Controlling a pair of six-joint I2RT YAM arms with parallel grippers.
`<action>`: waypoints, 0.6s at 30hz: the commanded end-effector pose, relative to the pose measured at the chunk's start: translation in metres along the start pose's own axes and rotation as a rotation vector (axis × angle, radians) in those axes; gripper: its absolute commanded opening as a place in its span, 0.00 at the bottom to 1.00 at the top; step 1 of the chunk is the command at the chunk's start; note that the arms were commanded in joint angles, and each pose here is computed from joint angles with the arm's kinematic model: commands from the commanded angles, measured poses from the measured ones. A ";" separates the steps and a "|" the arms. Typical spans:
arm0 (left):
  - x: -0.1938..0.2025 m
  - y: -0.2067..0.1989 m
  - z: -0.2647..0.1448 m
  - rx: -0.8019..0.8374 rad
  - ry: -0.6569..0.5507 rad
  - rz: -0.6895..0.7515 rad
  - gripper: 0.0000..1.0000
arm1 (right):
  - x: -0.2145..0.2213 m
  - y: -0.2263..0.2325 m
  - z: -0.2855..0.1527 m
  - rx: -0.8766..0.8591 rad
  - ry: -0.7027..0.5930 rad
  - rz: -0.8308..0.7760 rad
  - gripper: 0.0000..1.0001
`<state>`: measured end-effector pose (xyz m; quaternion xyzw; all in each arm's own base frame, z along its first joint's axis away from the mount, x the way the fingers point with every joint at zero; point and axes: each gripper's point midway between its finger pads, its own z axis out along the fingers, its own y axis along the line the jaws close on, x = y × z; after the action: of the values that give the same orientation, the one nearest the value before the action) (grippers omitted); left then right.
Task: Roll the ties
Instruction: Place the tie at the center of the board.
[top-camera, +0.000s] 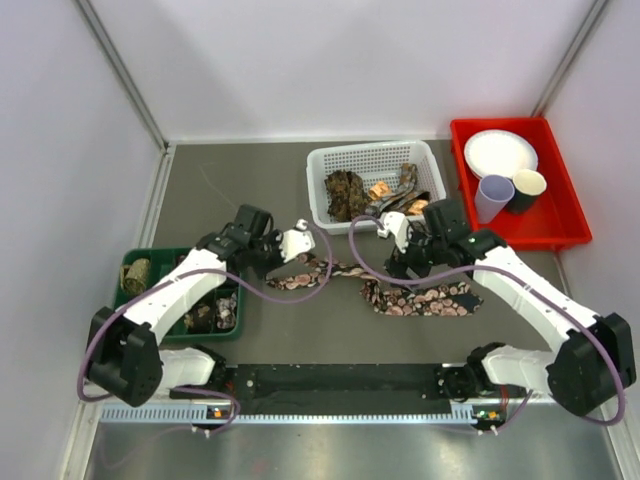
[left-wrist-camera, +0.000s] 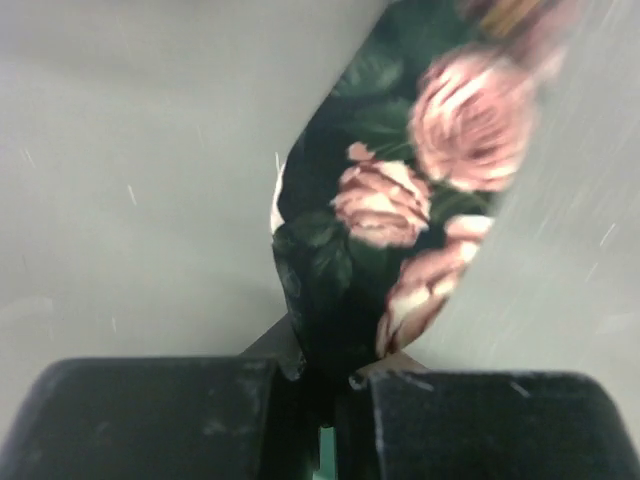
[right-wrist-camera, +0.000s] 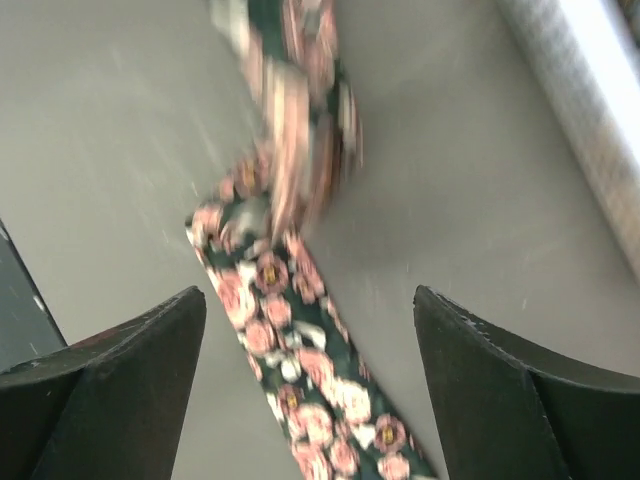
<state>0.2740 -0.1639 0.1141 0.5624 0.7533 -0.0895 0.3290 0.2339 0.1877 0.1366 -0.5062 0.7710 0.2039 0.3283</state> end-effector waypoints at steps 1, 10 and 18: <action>0.042 0.002 -0.018 -0.033 0.138 0.152 0.00 | 0.035 -0.013 -0.015 0.027 0.127 -0.058 0.83; 0.056 0.012 -0.027 -0.077 0.172 0.135 0.00 | 0.140 -0.019 -0.021 -0.029 0.404 -0.070 0.79; 0.036 0.025 -0.033 -0.063 0.116 0.113 0.00 | 0.218 -0.030 -0.014 0.059 0.624 -0.069 0.71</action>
<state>0.2659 -0.0974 0.1017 0.5918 0.7562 0.0007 0.2792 0.1905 0.0557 0.0170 -0.5556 0.8195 0.0729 0.1200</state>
